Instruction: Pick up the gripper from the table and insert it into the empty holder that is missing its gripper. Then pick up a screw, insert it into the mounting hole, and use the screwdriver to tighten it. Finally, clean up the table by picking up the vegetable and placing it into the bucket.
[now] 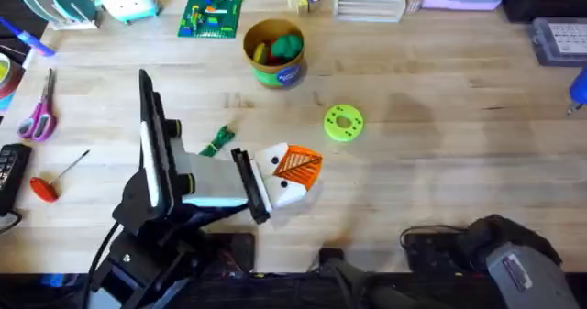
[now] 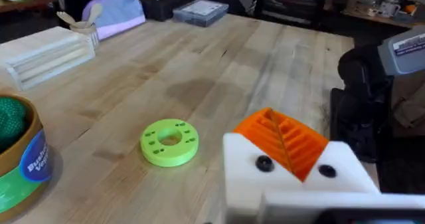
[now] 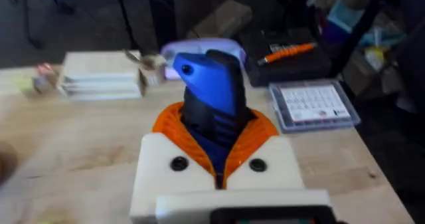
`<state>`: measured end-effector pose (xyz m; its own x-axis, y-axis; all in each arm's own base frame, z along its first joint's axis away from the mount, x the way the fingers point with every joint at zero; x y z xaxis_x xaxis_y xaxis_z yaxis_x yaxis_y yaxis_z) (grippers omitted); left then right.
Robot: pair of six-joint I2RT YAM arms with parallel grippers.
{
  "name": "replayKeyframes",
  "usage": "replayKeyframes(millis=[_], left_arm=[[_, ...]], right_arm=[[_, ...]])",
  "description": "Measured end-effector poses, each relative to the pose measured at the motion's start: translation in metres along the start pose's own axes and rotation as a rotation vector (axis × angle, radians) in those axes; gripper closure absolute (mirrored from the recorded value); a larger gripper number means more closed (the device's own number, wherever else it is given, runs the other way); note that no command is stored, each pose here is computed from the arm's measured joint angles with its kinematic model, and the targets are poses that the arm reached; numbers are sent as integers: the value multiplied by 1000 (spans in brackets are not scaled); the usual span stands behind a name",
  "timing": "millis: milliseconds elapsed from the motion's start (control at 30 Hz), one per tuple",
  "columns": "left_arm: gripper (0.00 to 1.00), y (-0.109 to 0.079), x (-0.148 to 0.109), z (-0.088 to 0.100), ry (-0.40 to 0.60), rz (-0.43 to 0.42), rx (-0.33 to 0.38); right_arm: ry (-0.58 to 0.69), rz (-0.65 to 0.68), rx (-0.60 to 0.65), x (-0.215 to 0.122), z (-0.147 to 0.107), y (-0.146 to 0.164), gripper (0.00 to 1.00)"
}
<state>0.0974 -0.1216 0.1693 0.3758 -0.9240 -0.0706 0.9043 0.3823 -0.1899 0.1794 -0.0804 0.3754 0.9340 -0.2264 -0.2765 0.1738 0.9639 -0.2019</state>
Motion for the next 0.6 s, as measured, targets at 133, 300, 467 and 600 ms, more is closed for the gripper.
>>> replayKeyframes(millis=[133, 300, 467, 600], left_arm=[[995, 0, 0, 0, 0, 0, 0], [995, 0, 0, 0, 0, 0, 0], [995, 0, 0, 0, 0, 0, 0], [995, 0, 0, 0, 0, 0, 0]], right_arm=[[-207, 102, 13, -14, 6, 22, 975], [-421, 309, 7, -15, 7, 57, 975], [-564, 543, 40, -14, 7, 96, 976], [-652, 731, 47, -25, 7, 128, 976]])
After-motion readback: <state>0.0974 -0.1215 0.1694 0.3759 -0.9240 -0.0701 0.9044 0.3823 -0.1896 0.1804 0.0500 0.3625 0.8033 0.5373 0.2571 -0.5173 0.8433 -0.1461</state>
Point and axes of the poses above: each hand's point on the last joint's axis, 136 mm out from that joint toward the fingers, its own x axis out along the fingers, its own y axis along the line the jaws close on, z = x × y, the point moved 8 cm from there along -x, back along the fingers, and after that the axes turned 7 degrees about -x, right-handed, at the moved point
